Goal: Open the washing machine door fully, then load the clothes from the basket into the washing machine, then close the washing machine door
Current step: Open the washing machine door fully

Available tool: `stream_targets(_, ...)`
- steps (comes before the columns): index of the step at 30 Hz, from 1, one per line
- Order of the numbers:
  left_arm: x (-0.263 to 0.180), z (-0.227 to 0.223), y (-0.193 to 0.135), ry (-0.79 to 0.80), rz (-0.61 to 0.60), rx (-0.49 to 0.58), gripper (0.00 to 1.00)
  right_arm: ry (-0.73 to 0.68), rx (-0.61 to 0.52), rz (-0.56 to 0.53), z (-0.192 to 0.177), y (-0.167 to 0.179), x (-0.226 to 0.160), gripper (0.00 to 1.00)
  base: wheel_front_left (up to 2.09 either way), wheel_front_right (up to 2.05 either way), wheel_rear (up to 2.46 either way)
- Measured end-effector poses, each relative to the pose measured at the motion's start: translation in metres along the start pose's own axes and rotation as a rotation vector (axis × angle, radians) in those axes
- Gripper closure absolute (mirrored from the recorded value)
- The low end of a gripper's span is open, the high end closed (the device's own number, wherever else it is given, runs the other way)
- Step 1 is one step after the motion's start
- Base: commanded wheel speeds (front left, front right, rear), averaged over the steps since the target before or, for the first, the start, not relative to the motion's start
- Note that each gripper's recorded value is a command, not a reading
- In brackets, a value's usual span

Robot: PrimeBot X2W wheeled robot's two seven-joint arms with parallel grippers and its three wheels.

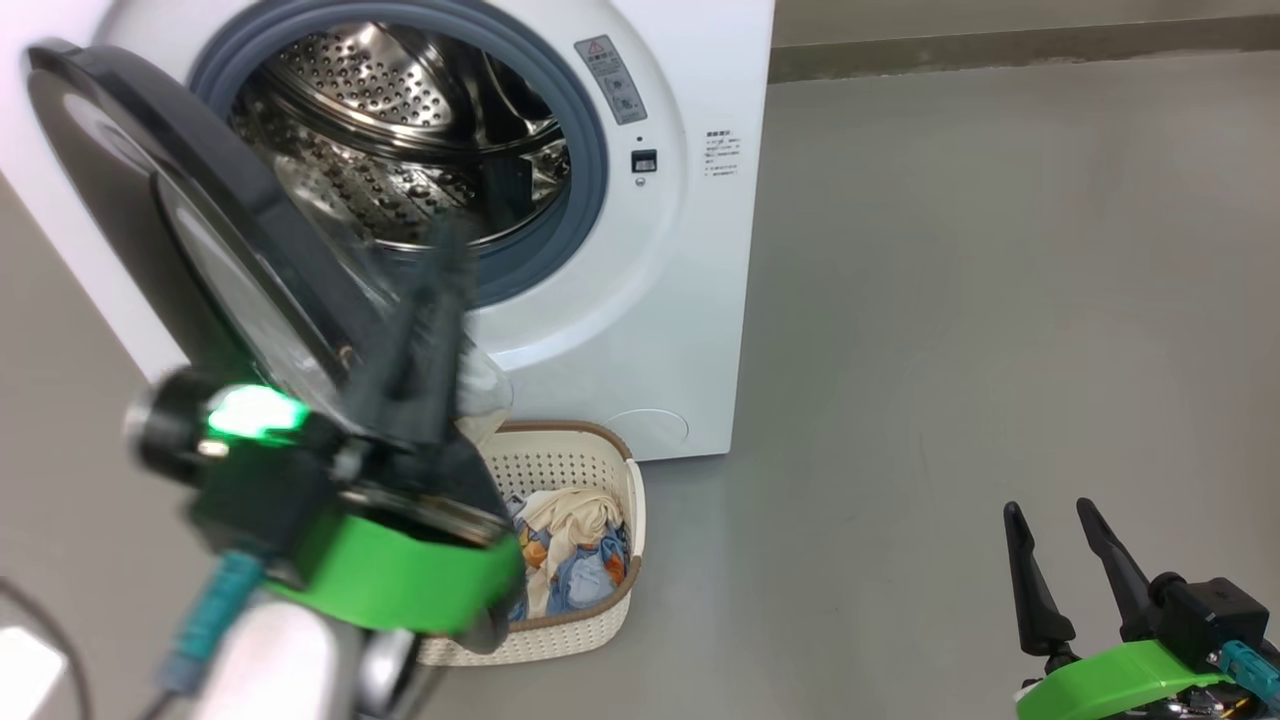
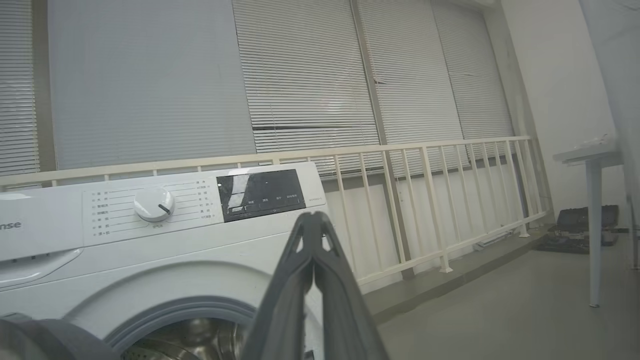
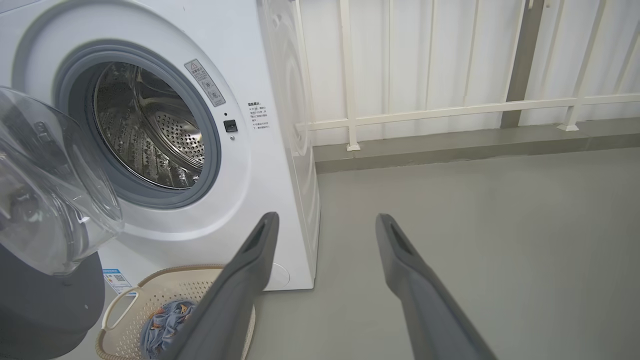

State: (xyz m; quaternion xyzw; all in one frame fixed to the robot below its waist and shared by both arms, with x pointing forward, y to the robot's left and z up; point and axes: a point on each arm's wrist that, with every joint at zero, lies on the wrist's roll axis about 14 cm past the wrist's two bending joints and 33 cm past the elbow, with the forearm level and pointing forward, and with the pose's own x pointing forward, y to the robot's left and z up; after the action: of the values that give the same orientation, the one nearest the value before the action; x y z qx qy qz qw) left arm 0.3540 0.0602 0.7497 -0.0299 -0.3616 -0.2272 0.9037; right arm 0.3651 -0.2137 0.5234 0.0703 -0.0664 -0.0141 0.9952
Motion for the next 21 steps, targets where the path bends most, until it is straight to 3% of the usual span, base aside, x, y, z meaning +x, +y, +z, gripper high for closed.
stream_targets(6,-0.001,-0.011,-0.050,0.035,-0.124,-0.104,1.00,0.030,-0.001,-0.017,-0.009,-0.006,-0.003,0.00,0.00,0.00,0.00)
stream_targets(14,-0.042,-0.065,-0.098,0.245,-0.201,-0.237,1.00,0.062,-0.024,-0.017,-0.018,-0.009,-0.003,0.00,0.00,0.00,0.00)
stream_targets(21,-0.073,-0.108,-0.092,0.397,-0.142,-0.274,1.00,0.081,-0.023,-0.014,-0.025,-0.008,0.000,0.00,0.00,0.00,0.00)
